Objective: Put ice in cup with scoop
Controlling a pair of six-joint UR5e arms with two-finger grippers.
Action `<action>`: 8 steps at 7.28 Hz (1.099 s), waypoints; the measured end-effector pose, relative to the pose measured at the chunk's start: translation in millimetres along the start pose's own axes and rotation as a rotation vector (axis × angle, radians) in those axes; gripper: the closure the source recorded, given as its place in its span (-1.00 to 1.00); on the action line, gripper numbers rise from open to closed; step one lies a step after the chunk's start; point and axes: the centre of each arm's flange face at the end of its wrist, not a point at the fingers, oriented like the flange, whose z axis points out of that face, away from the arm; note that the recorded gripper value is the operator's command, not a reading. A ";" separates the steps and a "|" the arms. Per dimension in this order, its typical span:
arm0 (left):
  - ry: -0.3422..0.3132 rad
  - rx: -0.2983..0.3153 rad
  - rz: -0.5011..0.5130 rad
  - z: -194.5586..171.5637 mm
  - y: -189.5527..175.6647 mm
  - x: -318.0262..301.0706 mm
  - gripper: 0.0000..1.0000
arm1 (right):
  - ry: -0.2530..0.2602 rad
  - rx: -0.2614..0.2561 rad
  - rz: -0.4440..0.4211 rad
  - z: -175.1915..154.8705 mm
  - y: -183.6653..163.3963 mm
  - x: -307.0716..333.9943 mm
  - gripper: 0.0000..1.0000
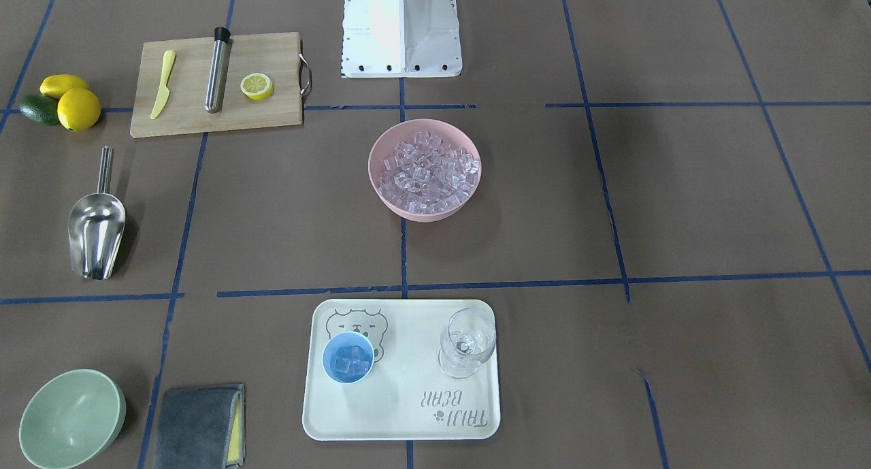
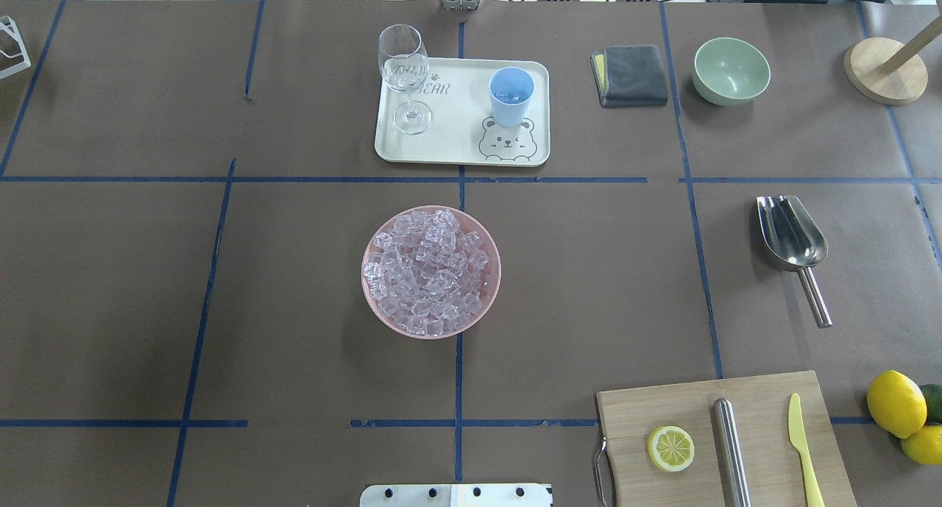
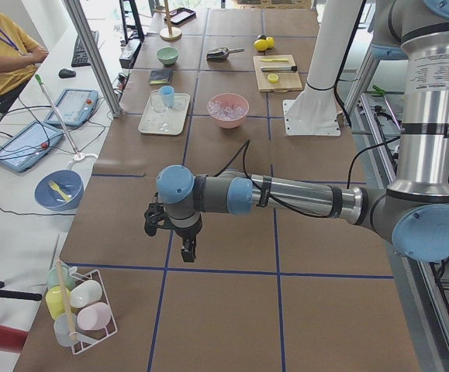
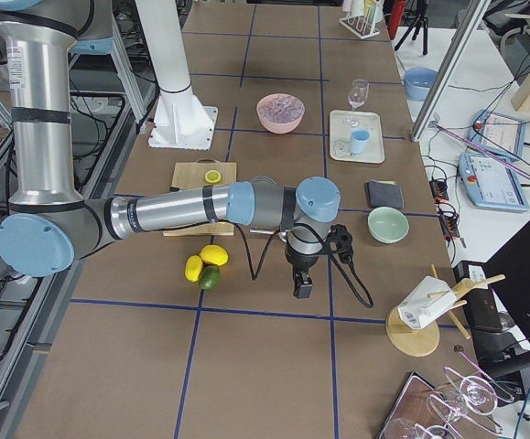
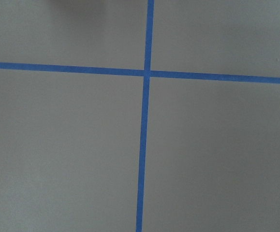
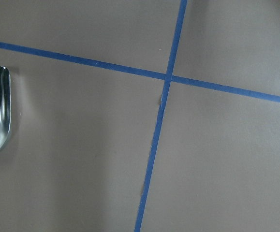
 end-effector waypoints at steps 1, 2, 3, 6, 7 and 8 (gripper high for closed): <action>-0.001 0.007 0.008 -2.2 -3.3 2.3 -1.00 | 0.003 0.007 -0.025 -4.0 2.4 -0.4 -1.00; -0.002 0.010 0.011 -3.5 -4.7 3.5 -1.00 | 0.008 0.014 -0.041 -8.3 3.9 -3.4 -1.00; -0.003 0.014 0.015 -5.3 -5.1 5.1 -1.00 | 0.012 0.018 -0.050 -10.6 4.4 -5.5 -1.00; -0.052 0.070 0.073 -9.9 -4.7 5.3 -1.00 | 0.025 0.000 -0.078 -3.7 0.0 -15.8 -1.00; -0.074 0.100 0.101 -8.8 -3.3 2.0 -1.00 | 0.026 -0.008 -0.088 -0.5 -1.8 -19.6 -1.00; -0.089 0.120 0.118 -7.4 -1.5 -1.3 -1.00 | 0.026 -0.012 -0.094 1.7 -2.9 -22.1 -1.00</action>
